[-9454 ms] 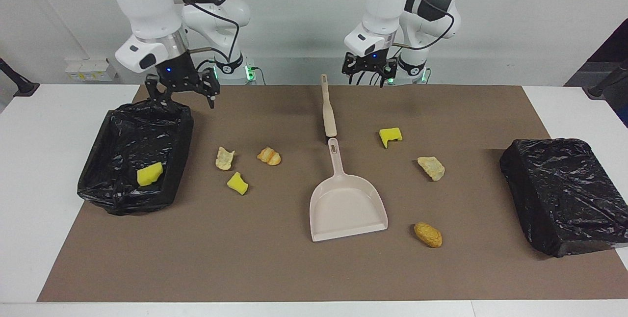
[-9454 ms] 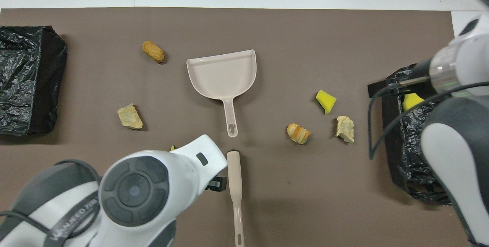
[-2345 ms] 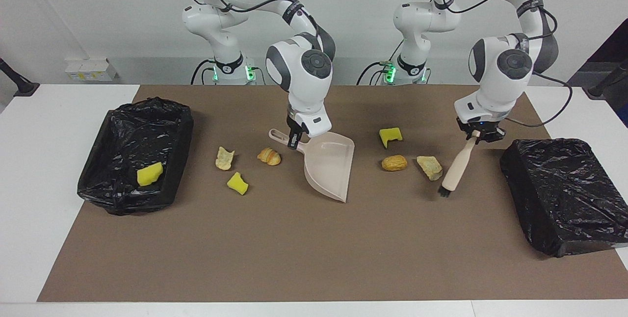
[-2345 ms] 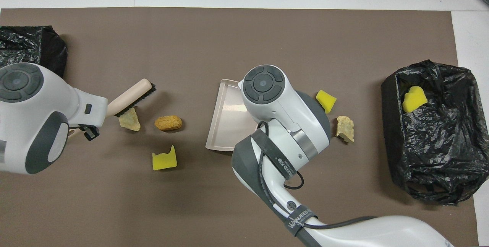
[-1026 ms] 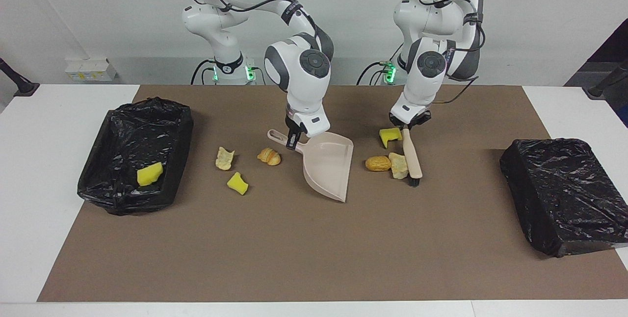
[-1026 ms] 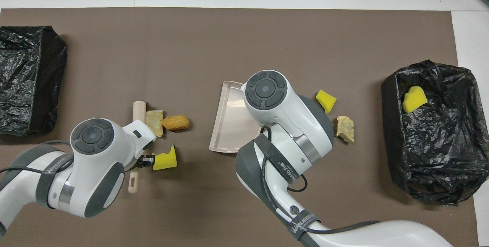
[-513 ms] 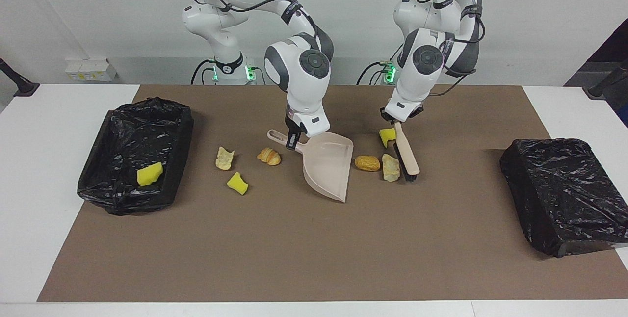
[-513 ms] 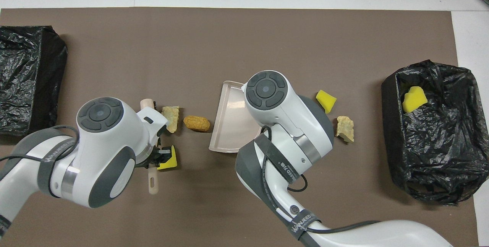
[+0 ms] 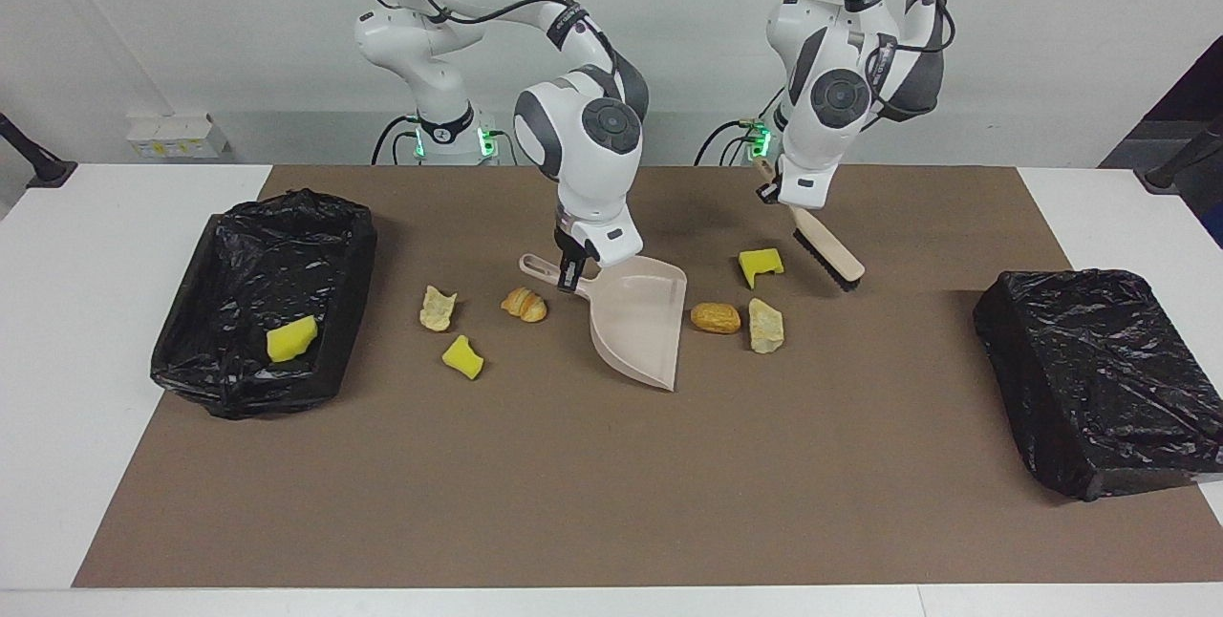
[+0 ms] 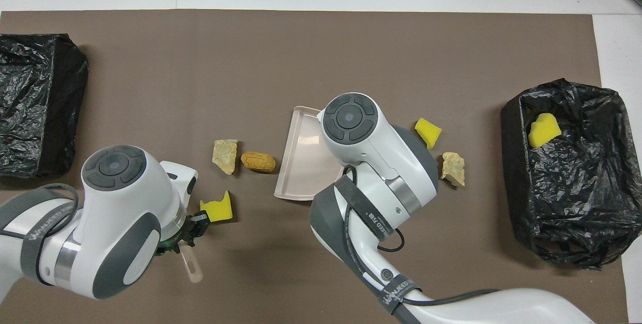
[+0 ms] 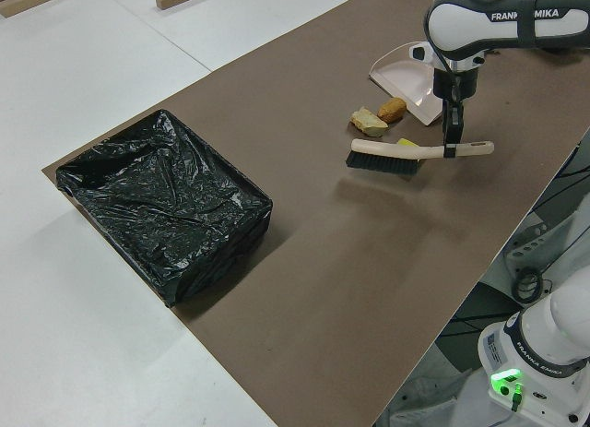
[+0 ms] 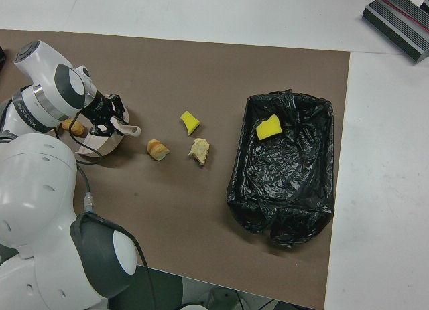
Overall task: Sweep and dump trash in bin
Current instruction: 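Sweep the trash pieces toward the dustpan with the left gripper's brush, then push the trash into the dustpan with the left gripper's brush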
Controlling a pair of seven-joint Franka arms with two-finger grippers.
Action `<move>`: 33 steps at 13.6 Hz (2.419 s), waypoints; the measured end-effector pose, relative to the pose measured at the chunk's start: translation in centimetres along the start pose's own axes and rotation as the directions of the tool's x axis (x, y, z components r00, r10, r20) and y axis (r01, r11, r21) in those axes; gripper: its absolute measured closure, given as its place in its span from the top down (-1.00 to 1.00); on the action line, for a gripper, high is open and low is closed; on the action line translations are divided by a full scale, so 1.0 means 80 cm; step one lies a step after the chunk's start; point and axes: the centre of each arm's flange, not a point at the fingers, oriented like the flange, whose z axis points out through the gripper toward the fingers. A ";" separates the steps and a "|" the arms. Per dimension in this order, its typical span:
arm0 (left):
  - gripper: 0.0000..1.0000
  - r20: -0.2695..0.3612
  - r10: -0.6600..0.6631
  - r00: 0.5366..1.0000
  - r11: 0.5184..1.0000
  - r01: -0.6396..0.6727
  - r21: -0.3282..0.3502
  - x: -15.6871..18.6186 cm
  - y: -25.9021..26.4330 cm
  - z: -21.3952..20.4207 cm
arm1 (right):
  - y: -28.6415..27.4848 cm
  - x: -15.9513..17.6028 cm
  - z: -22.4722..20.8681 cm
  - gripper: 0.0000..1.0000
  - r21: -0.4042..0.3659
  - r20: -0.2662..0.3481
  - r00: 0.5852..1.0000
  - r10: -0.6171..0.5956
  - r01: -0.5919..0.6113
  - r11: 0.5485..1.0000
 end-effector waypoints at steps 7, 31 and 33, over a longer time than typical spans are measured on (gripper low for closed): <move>-0.47 -0.027 -0.053 0.998 0.979 0.047 -0.197 -0.015 0.090 0.016 | 0.000 -0.003 0.004 -0.37 -0.009 -0.009 1.000 -0.014 0.014 1.000; -0.47 -0.271 0.602 0.751 0.744 -0.651 -0.153 -0.128 0.205 -0.036 | 0.005 -0.019 0.031 -0.37 -0.012 -0.021 1.000 -0.016 0.016 1.000; -0.47 -0.286 0.574 0.767 0.755 -0.631 -0.177 -0.135 0.201 -0.056 | 0.005 -0.019 0.031 -0.37 -0.013 -0.021 1.000 -0.016 0.016 1.000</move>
